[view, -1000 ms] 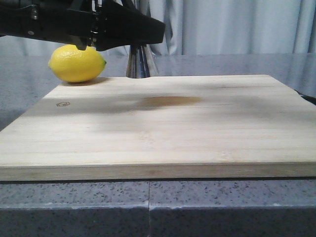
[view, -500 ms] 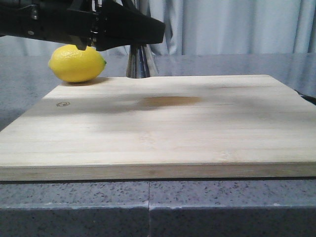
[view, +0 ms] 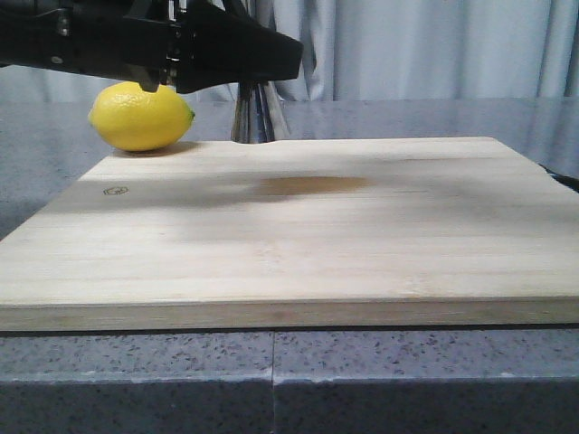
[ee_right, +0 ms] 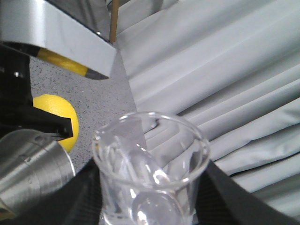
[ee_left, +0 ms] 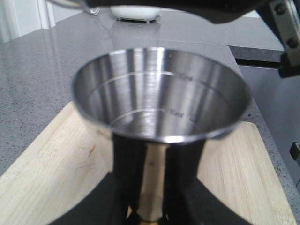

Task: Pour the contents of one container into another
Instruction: 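Tilt the beaker with the right gripper over the jigger mouth, then pour the clear liquid from the beaker into the held jigger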

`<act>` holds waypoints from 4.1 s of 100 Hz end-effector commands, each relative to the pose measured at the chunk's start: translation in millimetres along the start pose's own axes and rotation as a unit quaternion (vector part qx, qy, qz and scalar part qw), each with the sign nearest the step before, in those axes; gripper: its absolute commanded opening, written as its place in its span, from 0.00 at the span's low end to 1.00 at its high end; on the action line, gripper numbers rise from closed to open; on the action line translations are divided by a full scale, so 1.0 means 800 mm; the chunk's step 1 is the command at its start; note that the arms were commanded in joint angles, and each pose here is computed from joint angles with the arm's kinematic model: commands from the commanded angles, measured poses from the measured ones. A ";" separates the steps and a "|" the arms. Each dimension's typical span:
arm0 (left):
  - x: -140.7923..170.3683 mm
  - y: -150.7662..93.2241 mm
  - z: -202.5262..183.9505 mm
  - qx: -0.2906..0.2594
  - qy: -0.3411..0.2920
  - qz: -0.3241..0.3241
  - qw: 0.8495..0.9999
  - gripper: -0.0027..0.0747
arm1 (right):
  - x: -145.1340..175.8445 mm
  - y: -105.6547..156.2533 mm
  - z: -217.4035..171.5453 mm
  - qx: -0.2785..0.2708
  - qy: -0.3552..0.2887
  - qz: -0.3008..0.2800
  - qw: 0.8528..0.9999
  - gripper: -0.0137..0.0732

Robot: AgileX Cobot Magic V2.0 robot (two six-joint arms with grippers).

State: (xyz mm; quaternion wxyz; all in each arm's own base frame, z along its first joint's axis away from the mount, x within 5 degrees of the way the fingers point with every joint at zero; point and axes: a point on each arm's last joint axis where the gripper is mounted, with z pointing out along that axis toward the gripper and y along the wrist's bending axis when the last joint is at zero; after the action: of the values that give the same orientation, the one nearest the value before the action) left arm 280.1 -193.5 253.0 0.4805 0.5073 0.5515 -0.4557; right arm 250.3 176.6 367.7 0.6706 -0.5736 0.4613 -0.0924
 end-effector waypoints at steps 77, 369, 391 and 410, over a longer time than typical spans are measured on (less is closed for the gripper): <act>-0.039 -0.010 -0.002 0.016 -0.061 0.020 0.998 0.11 | -0.018 -0.019 -0.009 0.022 -0.032 -0.030 0.999 0.45; -0.039 -0.010 -0.002 0.016 -0.061 0.013 0.998 0.11 | -0.010 -0.014 -0.009 -0.002 0.001 -0.144 0.990 0.45; -0.039 -0.010 -0.002 0.016 -0.061 0.013 0.998 0.11 | -0.010 -0.014 -0.009 -0.004 0.002 -0.154 0.988 0.45; -0.039 -0.010 -0.002 0.016 -0.061 0.013 0.998 0.11 | -0.010 -0.013 -0.009 -0.006 0.003 -0.162 0.987 0.45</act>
State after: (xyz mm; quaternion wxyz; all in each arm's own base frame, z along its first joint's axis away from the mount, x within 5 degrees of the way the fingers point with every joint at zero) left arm 280.0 -193.5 252.9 0.4776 0.5054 0.5540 -0.4578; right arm 250.4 175.3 360.7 0.6193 -0.6577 0.3845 -0.1896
